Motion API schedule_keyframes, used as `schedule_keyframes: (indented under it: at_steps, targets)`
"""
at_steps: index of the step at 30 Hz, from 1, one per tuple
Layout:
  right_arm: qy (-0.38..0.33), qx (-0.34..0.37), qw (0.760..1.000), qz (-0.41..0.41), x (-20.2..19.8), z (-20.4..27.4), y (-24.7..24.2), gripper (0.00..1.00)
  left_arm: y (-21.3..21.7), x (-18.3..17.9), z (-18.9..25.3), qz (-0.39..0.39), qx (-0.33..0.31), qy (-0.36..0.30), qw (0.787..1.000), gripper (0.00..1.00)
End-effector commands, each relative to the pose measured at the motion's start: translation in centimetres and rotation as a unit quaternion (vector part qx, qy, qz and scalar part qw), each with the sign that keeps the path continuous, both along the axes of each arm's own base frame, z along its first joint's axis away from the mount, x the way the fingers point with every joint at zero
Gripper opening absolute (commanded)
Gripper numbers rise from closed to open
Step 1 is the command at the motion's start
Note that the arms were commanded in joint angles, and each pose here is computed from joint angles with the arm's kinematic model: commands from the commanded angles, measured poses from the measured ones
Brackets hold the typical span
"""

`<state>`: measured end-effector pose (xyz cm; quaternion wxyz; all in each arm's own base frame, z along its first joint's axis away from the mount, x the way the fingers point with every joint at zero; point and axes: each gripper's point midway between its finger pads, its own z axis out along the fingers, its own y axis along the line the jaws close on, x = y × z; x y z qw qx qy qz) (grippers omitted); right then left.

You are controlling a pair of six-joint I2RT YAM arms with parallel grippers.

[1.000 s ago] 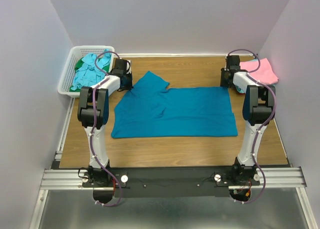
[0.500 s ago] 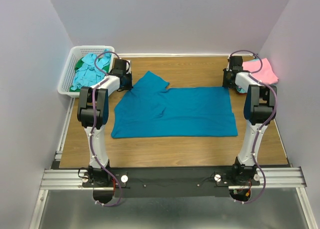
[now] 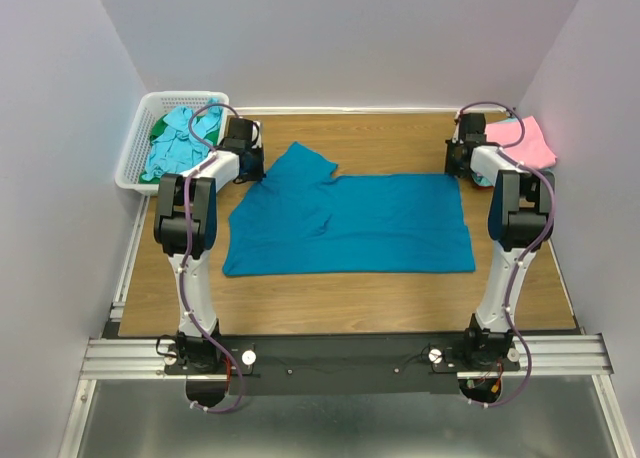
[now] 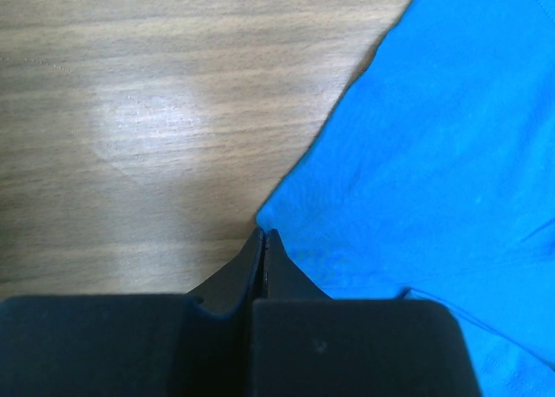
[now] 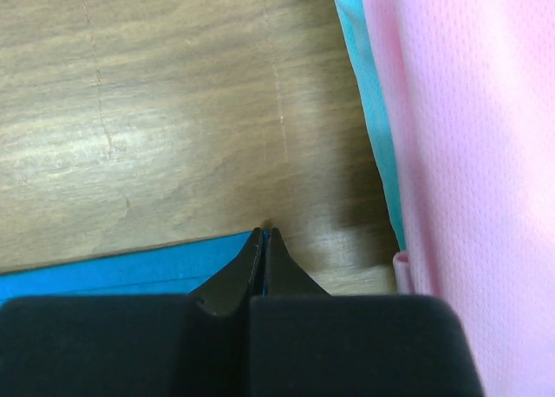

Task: Fold and stack the t-shirts
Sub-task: Fold the tshirt

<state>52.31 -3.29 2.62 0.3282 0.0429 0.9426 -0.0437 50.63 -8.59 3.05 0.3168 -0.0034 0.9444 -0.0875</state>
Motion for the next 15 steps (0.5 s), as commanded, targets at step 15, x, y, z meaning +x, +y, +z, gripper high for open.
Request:
schedule_keyframes:
  at_steps: [15]
  targets:
    - [-0.045,0.012,0.998,-0.045,-3.2,6.4,-0.6,0.01,0.8,-1.8,5.3,-0.003,0.004,-0.038,0.999,0.0]
